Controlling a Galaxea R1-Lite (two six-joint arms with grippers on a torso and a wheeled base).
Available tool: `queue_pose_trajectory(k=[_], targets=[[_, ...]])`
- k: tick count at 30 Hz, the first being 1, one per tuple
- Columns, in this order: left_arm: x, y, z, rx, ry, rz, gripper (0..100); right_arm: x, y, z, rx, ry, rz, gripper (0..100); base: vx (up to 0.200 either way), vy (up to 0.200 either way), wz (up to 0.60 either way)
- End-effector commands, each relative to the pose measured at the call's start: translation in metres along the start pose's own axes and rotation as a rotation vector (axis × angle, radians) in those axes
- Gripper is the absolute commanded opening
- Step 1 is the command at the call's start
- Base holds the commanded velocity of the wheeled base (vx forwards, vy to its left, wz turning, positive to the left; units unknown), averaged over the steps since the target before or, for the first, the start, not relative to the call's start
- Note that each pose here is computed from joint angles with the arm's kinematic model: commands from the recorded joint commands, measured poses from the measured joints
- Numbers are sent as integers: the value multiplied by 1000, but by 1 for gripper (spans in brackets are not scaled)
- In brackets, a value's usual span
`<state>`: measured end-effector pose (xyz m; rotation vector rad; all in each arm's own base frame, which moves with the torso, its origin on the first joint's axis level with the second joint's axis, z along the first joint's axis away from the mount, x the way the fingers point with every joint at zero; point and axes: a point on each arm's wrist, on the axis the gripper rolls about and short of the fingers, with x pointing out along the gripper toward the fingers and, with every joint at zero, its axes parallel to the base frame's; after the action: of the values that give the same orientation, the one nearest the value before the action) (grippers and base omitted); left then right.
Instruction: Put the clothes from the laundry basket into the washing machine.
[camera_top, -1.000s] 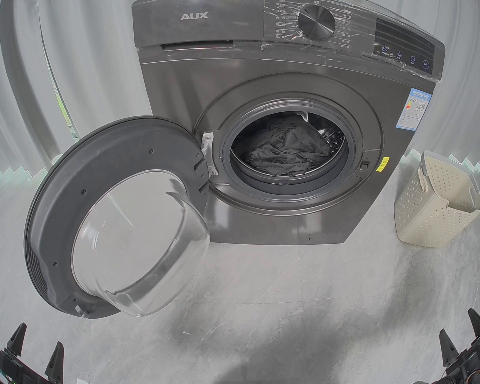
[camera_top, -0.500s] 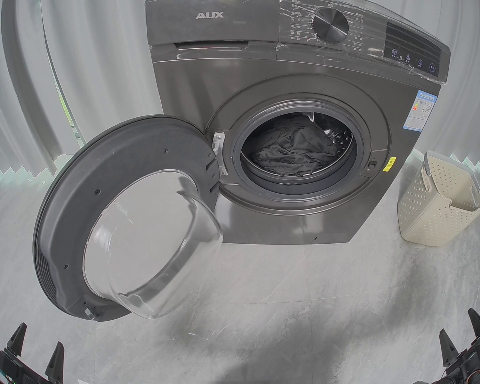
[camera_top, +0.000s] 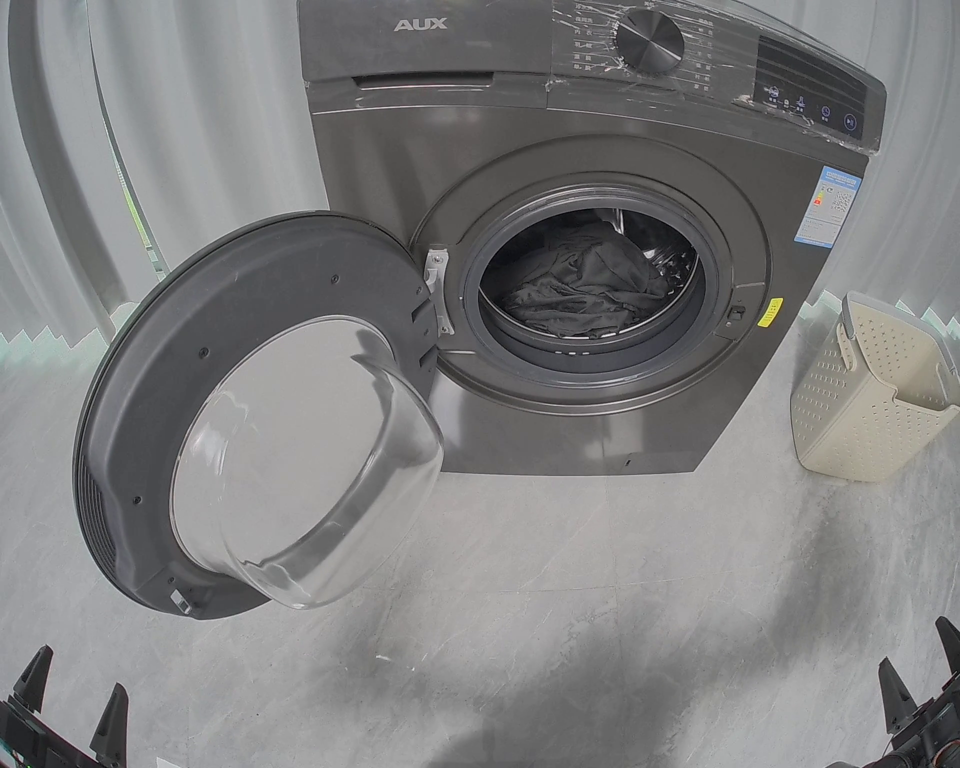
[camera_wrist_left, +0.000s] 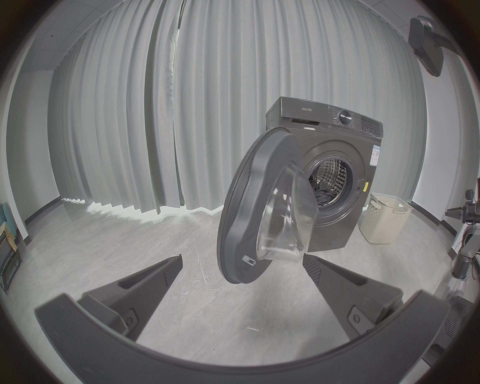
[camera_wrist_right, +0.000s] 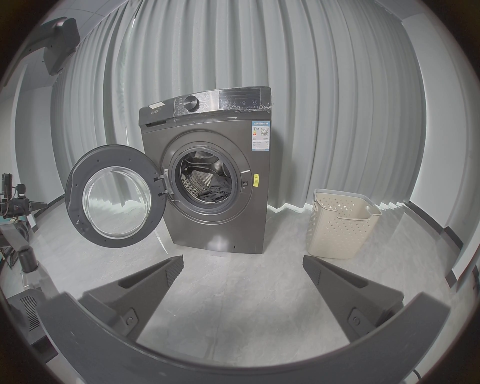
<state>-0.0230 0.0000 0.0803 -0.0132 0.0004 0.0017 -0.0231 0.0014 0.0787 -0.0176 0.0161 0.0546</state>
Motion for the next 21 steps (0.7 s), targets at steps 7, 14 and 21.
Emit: queue_pose_trajectory(k=[7, 14, 21], targets=[[1, 0, -5, -1, 7, 1, 100, 0, 0, -3, -1, -4, 2, 100, 0, 143, 0], [1, 0, -5, 7, 7, 6, 100, 0, 0, -3, -1, -4, 2, 100, 0, 114, 0], [1, 0, -5, 29, 6, 7, 100, 0, 0, -3, 1, -4, 2, 100, 0, 0, 0]])
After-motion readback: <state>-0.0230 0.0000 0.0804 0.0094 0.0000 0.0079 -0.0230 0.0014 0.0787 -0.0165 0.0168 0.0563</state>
